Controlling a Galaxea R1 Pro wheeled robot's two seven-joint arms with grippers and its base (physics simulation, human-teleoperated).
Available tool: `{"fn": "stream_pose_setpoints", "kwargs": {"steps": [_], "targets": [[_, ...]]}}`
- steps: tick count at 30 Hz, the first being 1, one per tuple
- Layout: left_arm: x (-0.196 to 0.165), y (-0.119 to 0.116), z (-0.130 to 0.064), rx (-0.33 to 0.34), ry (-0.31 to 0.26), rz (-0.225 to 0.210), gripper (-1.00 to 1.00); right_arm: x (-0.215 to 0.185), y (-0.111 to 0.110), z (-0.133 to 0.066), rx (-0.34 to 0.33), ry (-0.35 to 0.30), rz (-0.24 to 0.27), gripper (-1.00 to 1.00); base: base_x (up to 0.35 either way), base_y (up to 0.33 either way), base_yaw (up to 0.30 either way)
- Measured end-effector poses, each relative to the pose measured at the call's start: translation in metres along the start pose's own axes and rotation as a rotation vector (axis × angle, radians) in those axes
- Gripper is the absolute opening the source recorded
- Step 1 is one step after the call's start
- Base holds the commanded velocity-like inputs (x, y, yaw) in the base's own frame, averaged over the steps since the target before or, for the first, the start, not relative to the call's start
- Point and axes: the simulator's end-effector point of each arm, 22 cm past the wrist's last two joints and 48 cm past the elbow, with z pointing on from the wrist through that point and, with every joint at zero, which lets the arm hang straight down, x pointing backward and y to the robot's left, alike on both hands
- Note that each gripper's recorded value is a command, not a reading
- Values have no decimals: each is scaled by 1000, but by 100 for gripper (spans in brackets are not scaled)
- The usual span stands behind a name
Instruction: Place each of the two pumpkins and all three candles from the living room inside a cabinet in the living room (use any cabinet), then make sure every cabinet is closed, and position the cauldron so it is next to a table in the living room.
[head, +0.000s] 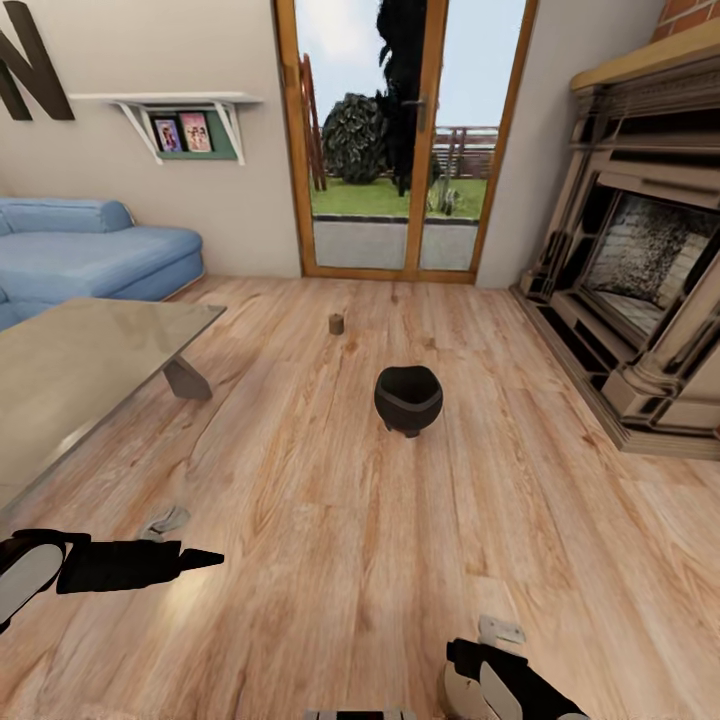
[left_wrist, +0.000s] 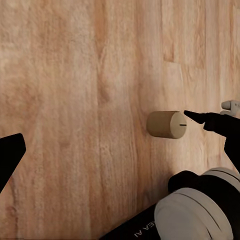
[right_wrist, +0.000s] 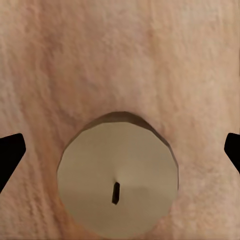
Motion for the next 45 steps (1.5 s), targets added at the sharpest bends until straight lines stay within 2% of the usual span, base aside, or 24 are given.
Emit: {"fn": "stream_pose_setpoints", "kwargs": {"steps": [9,14,20,26,33,45], "targets": [[8,10,12,-3,29,-22,100,17,-3,10,8,35,-9,100,0,0,0],[7,6,11,13,28,-27,100,19,-4,10,9,38,-15,100,0,0,0],[2,-9,-10,120,27,-46,100,14,-4,11,10,12,-13,100,0,0,0],[6,-15,-7,178,42,-62,100,23,-6,16,15,27,-14,100,0,0,0],[12,-39,-10,316,56,-81,100,26,-7,19,16,30,-15,100,0,0,0],[15,-43,-10,335,61,-83,100,23,3,19,-14,9,-17,100,0,0,0]]}}
